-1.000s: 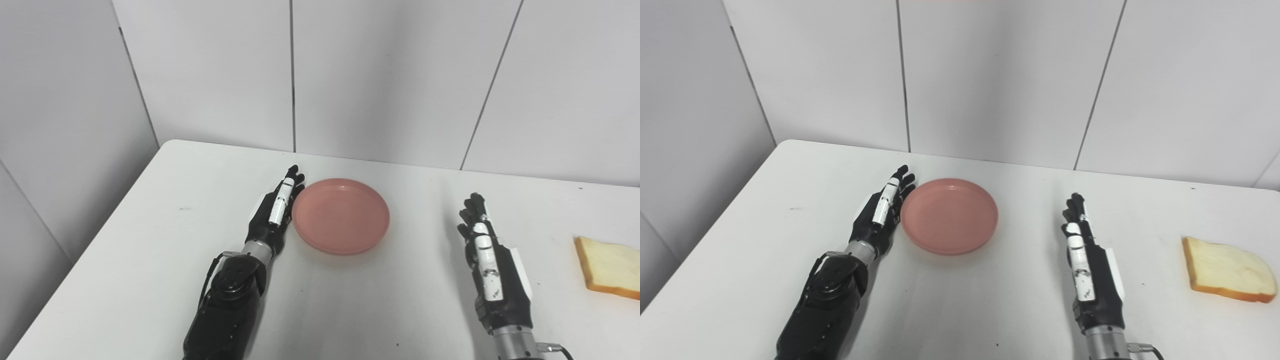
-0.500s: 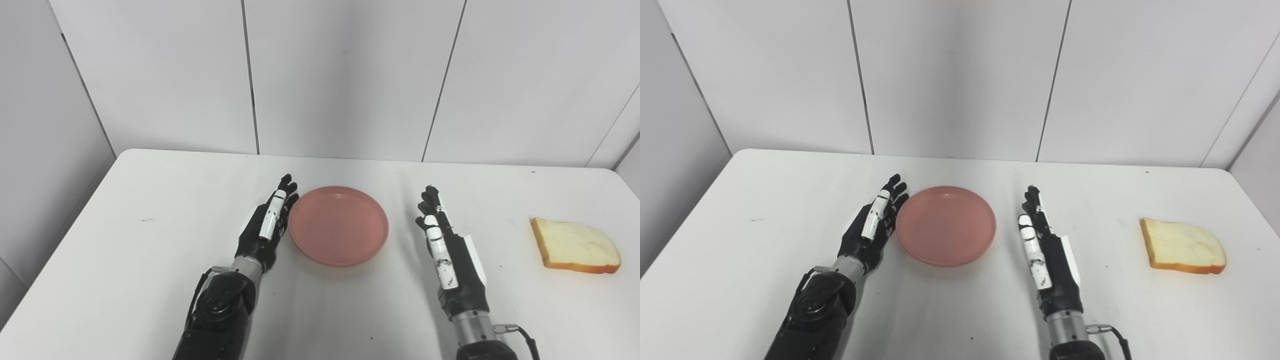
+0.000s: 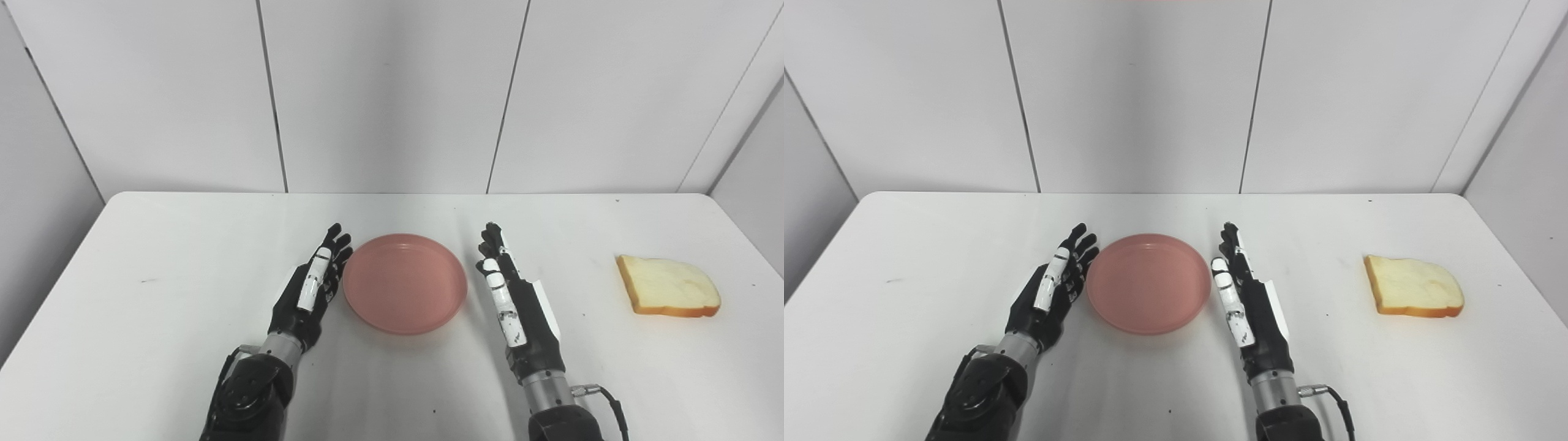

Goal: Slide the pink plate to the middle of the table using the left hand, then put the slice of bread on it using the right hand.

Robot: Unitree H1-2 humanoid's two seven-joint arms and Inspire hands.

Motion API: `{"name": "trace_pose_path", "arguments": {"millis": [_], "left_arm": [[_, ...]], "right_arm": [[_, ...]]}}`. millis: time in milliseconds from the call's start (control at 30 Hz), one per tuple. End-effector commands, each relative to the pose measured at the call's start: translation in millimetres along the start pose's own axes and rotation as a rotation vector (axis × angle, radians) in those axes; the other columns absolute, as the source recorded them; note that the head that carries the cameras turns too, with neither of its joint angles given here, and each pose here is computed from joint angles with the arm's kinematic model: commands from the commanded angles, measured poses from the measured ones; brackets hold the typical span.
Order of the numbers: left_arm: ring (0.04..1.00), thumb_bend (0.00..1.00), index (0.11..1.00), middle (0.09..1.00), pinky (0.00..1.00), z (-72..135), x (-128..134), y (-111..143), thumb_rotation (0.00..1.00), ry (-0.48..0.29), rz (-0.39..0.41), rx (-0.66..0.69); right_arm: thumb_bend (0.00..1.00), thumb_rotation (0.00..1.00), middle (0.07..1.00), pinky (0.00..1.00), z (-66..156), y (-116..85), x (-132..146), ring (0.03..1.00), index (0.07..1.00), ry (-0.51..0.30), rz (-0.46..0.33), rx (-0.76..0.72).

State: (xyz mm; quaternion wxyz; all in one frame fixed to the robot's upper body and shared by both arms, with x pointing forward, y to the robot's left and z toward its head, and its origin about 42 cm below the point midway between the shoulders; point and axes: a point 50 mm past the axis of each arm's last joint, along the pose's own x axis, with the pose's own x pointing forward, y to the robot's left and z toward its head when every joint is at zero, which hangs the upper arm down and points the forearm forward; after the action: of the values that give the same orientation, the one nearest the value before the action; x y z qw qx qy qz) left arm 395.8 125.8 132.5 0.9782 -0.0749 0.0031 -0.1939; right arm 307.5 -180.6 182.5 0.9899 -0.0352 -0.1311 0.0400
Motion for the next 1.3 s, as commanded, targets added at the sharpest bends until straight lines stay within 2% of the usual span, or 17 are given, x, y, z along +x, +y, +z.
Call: {"name": "trace_pose_path", "arguments": {"millis": [0,333,600,733,933,1033,1133,1267], "left_arm": [[0.974,0.42,0.969,0.978,0.96,-1.9,0.9,-14.2,1.0,0.017,-0.046,-0.013],[0.972,0.36,0.973,0.985,0.96,-0.5,-3.2,-19.7,1.0,0.003,-0.05,-0.023],[0.997,0.43,0.998,0.997,1.0,2.9,-4.1,-16.5,1.0,-0.016,0.0,0.017],[1.0,0.46,1.0,1.0,1.0,11.6,-8.2,-17.8,1.0,-0.046,0.031,0.004],[0.996,0.4,0.976,0.993,0.96,23.0,-13.6,-16.1,1.0,-0.121,0.062,0.079],[0.998,0.39,0.979,0.993,0.97,29.3,-16.3,-18.3,1.0,-0.148,0.075,0.055],[0.989,0.38,0.984,0.993,0.97,36.7,-21.2,-21.0,1.0,-0.183,0.077,0.055],[0.982,0.39,0.99,0.995,0.97,45.3,-28.1,-20.6,1.0,-0.213,0.081,0.07]], "right_arm": [[0.24,1.0,0.976,0.95,10.6,1.1,5.8,0.97,0.982,-0.064,-0.011,0.004],[0.24,1.0,0.982,0.96,11.3,-3.1,6.4,0.977,0.986,-0.077,-0.01,0.012],[0.29,1.0,1.0,0.97,26.3,-18.3,15.4,0.978,1.0,-0.125,-0.002,-0.044],[0.41,1.0,0.995,0.98,43.8,-31.8,25.9,0.973,0.996,-0.176,-0.013,-0.129],[0.61,0.98,0.991,0.95,77.4,-57.4,46.7,0.974,1.0,-0.257,-0.013,-0.241],[0.63,0.96,0.99,0.94,99.0,-72.9,53.1,0.971,1.0,-0.289,-0.01,-0.318],[0.58,0.9,0.986,0.9,116.2,-87.8,59.6,0.956,0.997,-0.301,-0.027,-0.391],[0.63,0.86,0.978,0.87,132.4,-111.9,67.1,0.94,0.988,-0.309,-0.027,-0.49]]}}
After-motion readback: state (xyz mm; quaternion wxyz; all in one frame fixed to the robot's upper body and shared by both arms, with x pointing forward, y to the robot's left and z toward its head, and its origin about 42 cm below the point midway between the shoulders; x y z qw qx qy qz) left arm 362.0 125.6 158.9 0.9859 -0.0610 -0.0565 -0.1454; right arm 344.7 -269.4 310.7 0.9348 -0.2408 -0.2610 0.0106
